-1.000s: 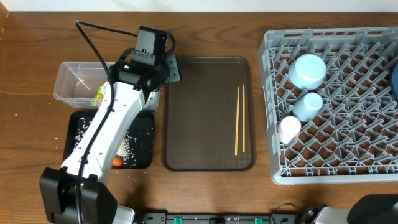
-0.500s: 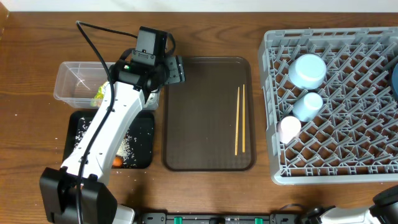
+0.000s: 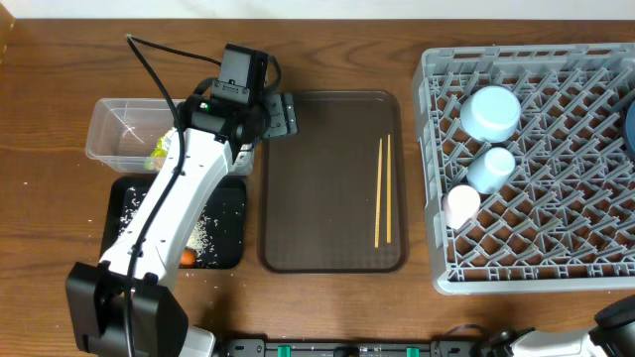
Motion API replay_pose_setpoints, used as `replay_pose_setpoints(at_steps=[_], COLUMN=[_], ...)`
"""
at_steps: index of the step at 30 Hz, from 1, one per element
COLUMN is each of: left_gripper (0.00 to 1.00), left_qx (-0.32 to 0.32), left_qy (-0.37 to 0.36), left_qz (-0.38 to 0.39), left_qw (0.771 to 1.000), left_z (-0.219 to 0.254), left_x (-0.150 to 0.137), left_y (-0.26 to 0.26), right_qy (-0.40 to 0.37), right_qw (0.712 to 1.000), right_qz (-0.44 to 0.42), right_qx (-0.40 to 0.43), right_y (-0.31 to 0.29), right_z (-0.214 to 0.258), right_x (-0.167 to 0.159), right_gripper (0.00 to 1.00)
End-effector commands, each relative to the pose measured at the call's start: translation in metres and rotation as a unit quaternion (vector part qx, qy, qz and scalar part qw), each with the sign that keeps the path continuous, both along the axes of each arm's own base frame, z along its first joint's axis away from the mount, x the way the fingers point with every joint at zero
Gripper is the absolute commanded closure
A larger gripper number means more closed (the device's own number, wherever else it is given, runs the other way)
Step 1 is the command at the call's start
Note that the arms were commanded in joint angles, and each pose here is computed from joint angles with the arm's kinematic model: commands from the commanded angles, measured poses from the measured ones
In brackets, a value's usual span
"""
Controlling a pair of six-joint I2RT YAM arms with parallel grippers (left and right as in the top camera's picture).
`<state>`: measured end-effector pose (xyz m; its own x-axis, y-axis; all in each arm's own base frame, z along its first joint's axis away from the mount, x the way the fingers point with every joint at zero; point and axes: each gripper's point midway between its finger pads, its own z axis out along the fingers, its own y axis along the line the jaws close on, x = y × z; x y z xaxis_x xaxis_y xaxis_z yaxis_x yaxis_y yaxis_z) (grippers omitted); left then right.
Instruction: Sort waste into correct bins and load items into the dishwasher rack
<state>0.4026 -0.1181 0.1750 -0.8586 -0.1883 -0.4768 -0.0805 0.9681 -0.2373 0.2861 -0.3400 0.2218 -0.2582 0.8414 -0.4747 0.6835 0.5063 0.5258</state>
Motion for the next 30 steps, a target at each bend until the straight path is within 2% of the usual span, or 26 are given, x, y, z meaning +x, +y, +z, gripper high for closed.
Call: replay_pose_setpoints(at_steps=[1, 9, 13, 16, 22, 30], left_gripper=[0.17, 0.16, 0.16, 0.16, 0.16, 0.16], left_qx=[0.005, 0.005, 0.005, 0.005, 0.005, 0.006], left_qy=[0.011, 0.012, 0.011, 0.012, 0.014, 0.015], left_qz=[-0.006, -0.006, -0.006, -0.006, -0.006, -0.006], left_qw=[1.000, 1.000, 1.000, 1.000, 1.000, 1.000], left_z=[-0.008, -0.008, -0.008, -0.008, -0.009, -0.010], left_x=[-0.002, -0.002, -0.002, -0.002, -0.003, -0.004], left_y=[-0.001, -0.001, -0.001, -0.001, -0.001, 0.000], right_qy=[-0.006, -0.015, -0.029, -0.041, -0.059, -0.068], right_qw=[1.000, 0.999, 0.999, 0.998, 0.995, 0.992], right_qz=[-0.003, -0.029, -0.042, -0.049, -0.051, -0.071], right_qx=[0.020, 0.019, -0.004, -0.027, -0.056, -0.081], right_y=[0.007, -0.005, -0.019, -0.029, -0.042, -0.056], right_z=[-0.011, -0.049, -0.059, -0.060, -0.057, -0.050], right_x=[0.004, -0.004, -0.009, -0.012, -0.010, -0.009], right_gripper=[0.27, 0.23, 0.17, 0.10, 0.06, 0.06])
